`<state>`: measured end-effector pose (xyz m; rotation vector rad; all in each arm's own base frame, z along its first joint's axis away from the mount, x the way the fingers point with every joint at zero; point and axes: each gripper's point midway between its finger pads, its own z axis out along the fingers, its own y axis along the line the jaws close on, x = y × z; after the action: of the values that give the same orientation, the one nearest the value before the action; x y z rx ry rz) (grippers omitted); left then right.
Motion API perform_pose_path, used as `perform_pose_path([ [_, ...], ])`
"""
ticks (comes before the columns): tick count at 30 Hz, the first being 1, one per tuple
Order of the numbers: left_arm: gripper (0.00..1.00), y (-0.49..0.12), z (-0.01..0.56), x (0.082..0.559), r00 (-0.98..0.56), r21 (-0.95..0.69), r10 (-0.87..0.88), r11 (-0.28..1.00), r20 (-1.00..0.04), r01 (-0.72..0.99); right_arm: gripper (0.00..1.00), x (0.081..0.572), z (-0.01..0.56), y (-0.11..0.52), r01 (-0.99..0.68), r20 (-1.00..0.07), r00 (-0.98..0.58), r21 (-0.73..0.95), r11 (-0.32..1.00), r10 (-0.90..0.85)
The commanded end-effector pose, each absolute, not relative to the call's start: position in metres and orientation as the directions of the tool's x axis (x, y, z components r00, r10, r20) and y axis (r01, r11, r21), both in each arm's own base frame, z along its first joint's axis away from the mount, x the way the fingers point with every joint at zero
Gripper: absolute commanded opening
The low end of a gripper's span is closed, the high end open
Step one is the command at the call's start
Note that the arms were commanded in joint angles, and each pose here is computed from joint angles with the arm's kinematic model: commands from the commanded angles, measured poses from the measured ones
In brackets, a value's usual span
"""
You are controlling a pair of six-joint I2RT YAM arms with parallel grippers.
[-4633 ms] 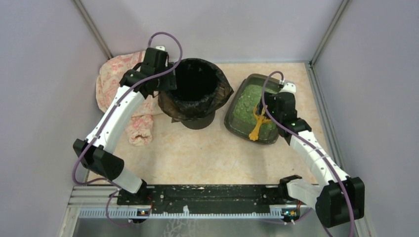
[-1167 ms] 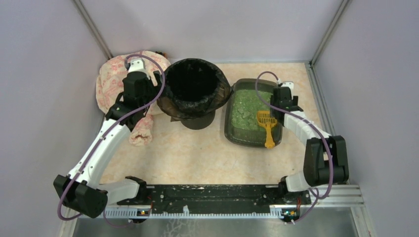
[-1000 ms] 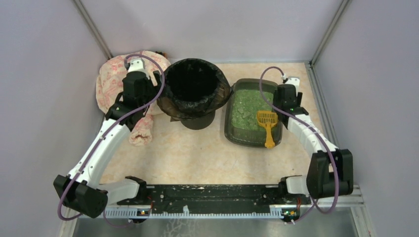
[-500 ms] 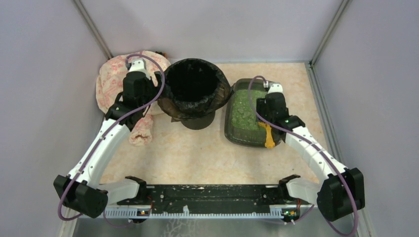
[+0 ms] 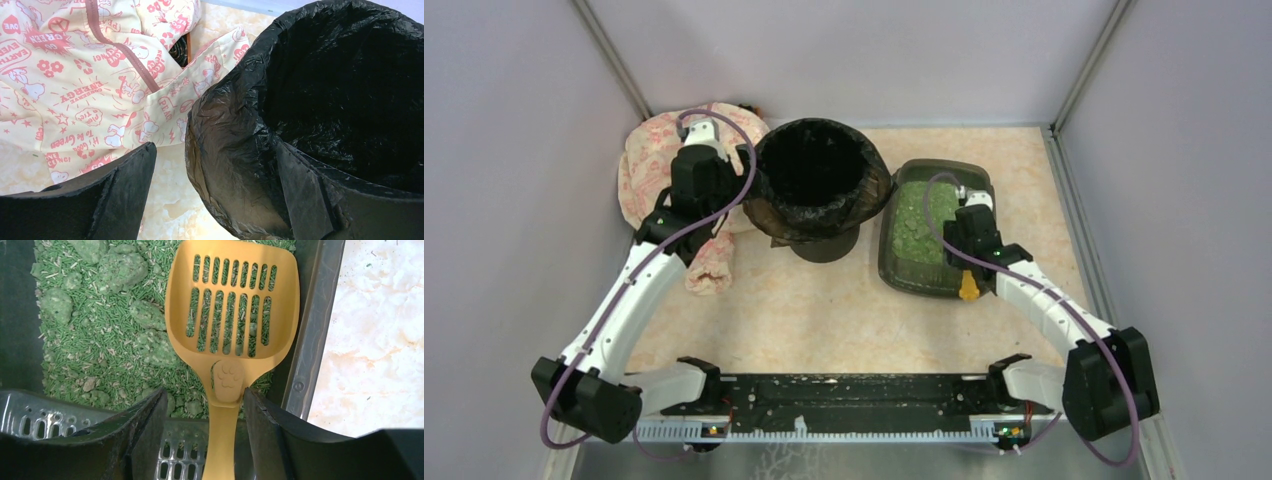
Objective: Clean the litter box
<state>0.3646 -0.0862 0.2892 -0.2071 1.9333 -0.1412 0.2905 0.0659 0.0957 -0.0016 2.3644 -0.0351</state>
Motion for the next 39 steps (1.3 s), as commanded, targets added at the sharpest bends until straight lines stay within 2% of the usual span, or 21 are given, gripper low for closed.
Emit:
perform_pose_path([
  [1,0.95,-0.084,0.299,0.360,-0.328,-0.215,-0.226,0.974,-0.917,-0.070,0.58,0.297,0.088,0.069,0.026,-0.709,-0.705,-0.011,1.000,0.010],
  [4,0.95,-0.084,0.299,0.360,-0.328,-0.214,-0.226,0.974,-0.917,-0.072,0.57,0.296,0.081,0.068,0.041,-0.703,-0.711,-0.009,0.999,0.023],
  [8,0.95,-0.084,0.299,0.360,-0.328,-0.216,-0.226,0.974,-0.917,-0.069,0.50,0.296,0.074,0.066,0.051,-0.692,-0.722,-0.023,0.998,0.021],
  [9,0.95,-0.084,0.300,0.360,-0.327,-0.215,-0.226,0.974,-0.918,-0.069,0.44,0.296,0.073,0.066,0.055,-0.689,-0.724,-0.026,0.998,0.022],
  [12,0.95,-0.084,0.300,0.360,-0.326,-0.215,-0.226,0.974,-0.918,-0.068,0.17,0.299,0.078,0.068,0.058,-0.704,-0.709,-0.009,0.998,0.035],
  [15,0.95,-0.084,0.300,0.360,-0.325,-0.215,-0.226,0.974,-0.918,-0.068,0.00,0.305,0.095,0.071,0.054,-0.740,-0.671,0.017,0.998,0.049],
  [22,0.95,-0.087,0.328,0.350,-0.241,-0.265,-0.260,0.964,-0.935,-0.013,0.00,0.314,0.147,0.072,0.048,-0.830,-0.553,0.060,0.997,0.076],
  [27,0.99,-0.087,0.356,0.341,-0.176,-0.296,-0.288,0.955,-0.941,0.021,0.00,0.312,0.168,0.073,0.026,-0.857,-0.509,0.083,0.996,0.084],
  [31,0.99,-0.095,0.359,0.342,-0.211,-0.299,-0.282,0.953,-0.936,0.051,0.00,0.310,0.156,0.079,0.007,-0.822,-0.567,0.069,0.998,0.060],
  [35,0.99,-0.113,0.364,0.338,-0.223,-0.320,-0.283,0.935,-0.933,0.152,0.00,0.308,0.183,0.086,-0.028,-0.911,-0.388,0.160,0.987,0.137],
  [39,0.99,-0.154,0.370,0.325,-0.309,-0.443,-0.349,0.836,-0.885,0.325,0.00,0.310,0.170,0.089,-0.044,-0.886,-0.455,0.118,0.992,0.085],
])
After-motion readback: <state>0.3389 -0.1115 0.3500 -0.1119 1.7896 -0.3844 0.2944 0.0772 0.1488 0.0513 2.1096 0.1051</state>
